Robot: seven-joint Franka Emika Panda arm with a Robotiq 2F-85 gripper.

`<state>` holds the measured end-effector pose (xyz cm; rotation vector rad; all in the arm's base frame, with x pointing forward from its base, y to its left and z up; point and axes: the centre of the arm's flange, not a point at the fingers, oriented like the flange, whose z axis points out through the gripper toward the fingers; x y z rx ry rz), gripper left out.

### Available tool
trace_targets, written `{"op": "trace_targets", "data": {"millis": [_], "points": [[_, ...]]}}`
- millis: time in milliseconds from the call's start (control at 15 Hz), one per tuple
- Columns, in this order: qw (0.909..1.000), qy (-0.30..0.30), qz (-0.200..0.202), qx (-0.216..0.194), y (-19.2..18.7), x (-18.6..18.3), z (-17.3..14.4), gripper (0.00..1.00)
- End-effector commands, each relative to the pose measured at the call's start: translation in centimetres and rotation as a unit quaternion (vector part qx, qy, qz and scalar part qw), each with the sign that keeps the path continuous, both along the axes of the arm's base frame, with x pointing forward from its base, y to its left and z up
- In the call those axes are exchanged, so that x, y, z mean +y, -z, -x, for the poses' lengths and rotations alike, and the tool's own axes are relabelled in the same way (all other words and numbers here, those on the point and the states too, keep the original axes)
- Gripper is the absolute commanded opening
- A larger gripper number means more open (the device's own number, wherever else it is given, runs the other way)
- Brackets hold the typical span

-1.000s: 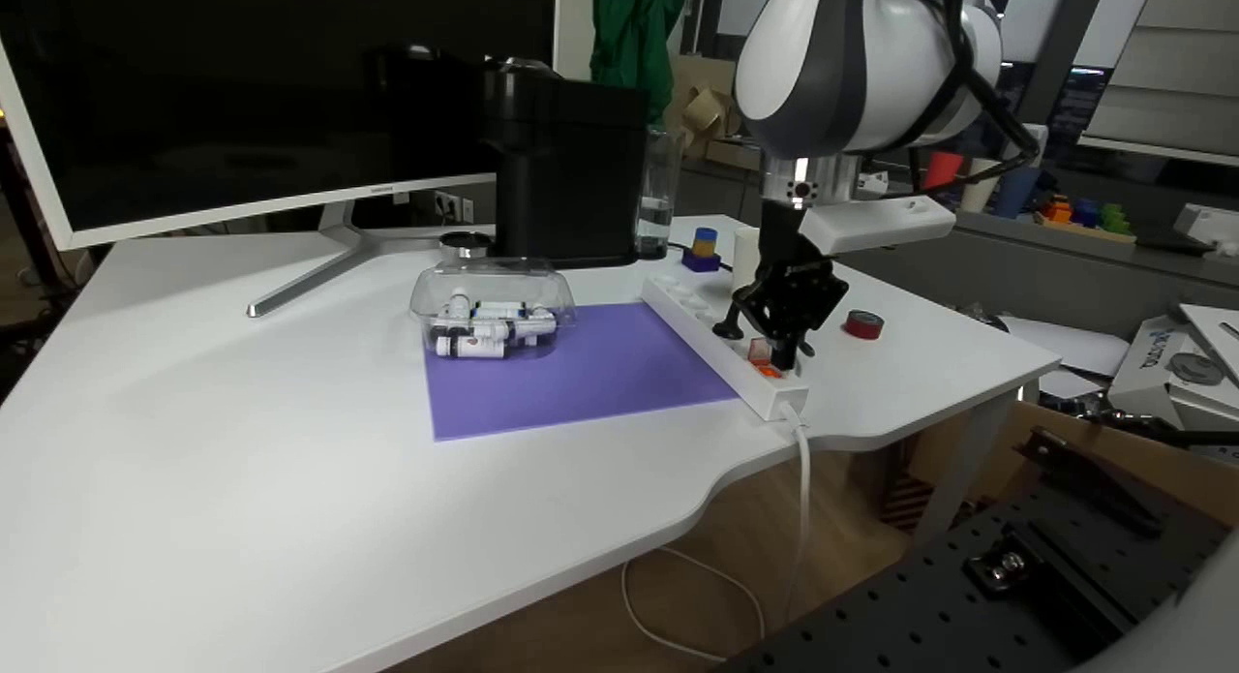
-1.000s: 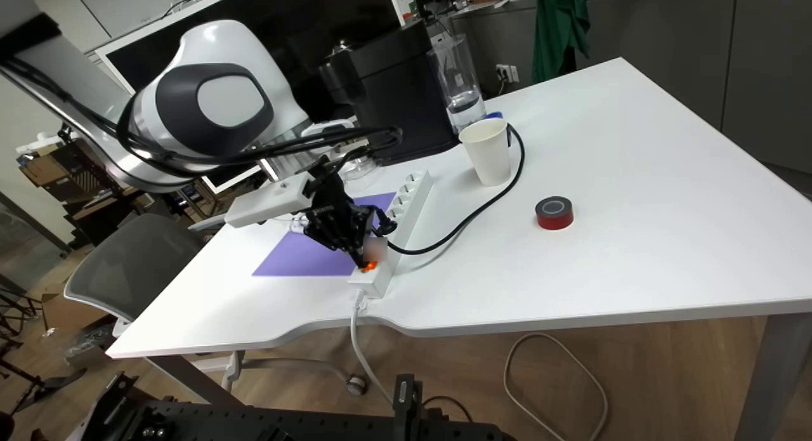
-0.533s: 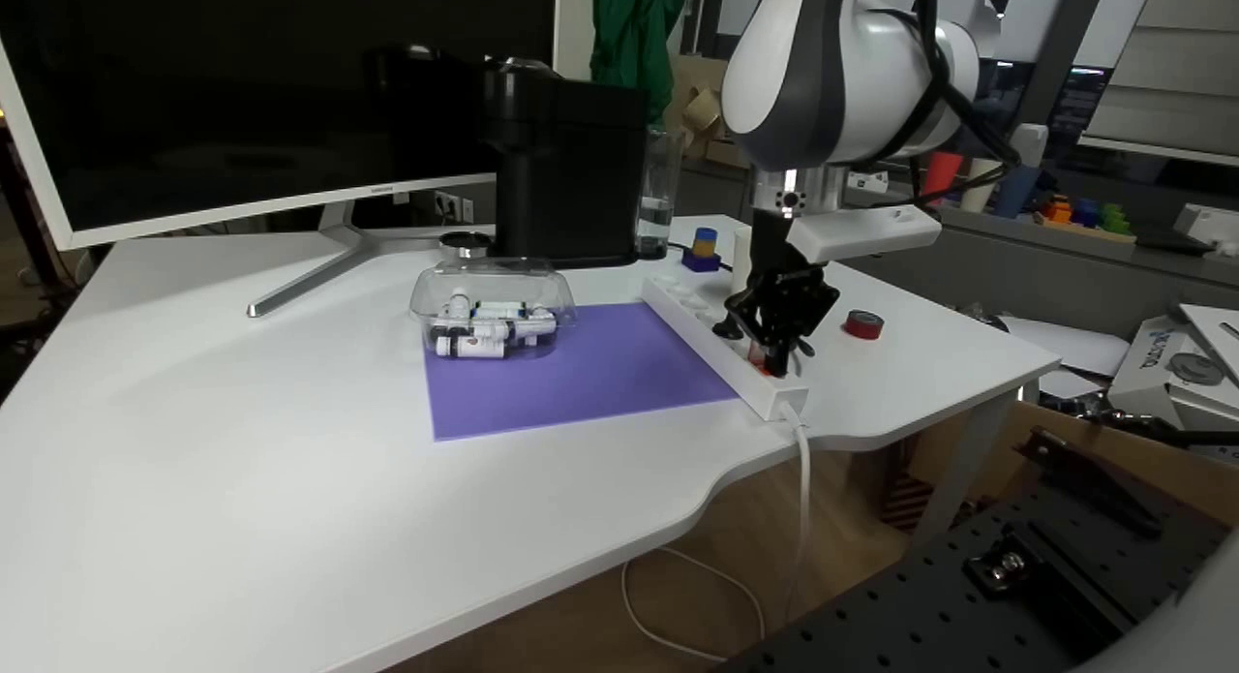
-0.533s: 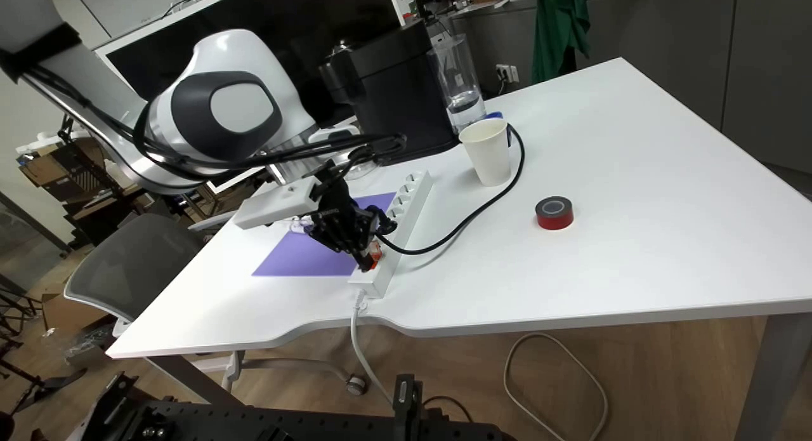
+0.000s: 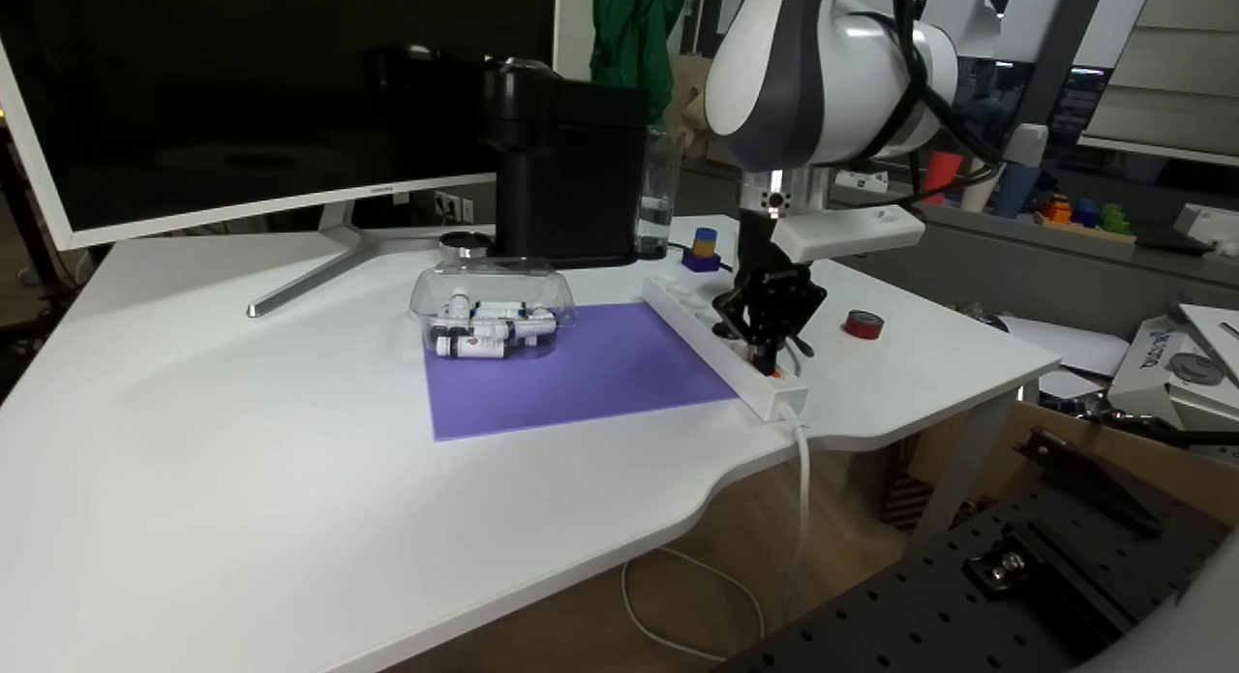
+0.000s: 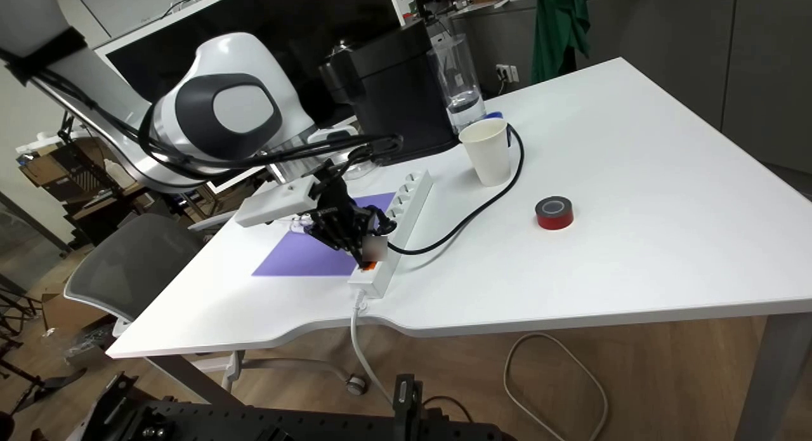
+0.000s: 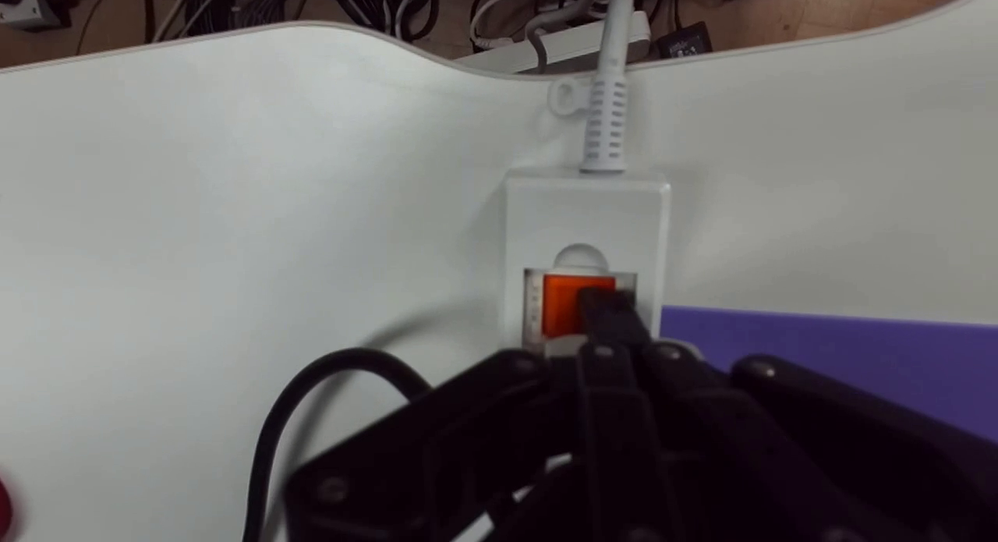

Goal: Turn off the switch of the adapter

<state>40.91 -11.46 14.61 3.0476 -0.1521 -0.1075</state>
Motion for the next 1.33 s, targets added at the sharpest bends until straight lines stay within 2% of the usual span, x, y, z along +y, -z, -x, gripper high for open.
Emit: {"op": "trace_targets", "data": {"millis": [0, 600, 667, 733, 1000, 1267], "points": [[0.9997, -0.002, 0.011, 0.022, 2.5, 1.4, -0.6, 0.0], [0.9996, 0.01, 0.008, -0.026, -6.1, 2.4, 0.1, 0.0], [0.9994, 0.015, 0.006, -0.03, -7.3, 2.5, 0.1, 0.26], [0.9993, 0.014, 0.006, -0.034, -8.4, 2.7, 0.0, 0.26], [0.9985, 0.041, 0.001, -0.037, -12.6, 2.8, -0.2, 0.53], [0.9938, 0.111, -0.008, -0.001, -16.2, 2.9, 0.5, 0.81]]}}
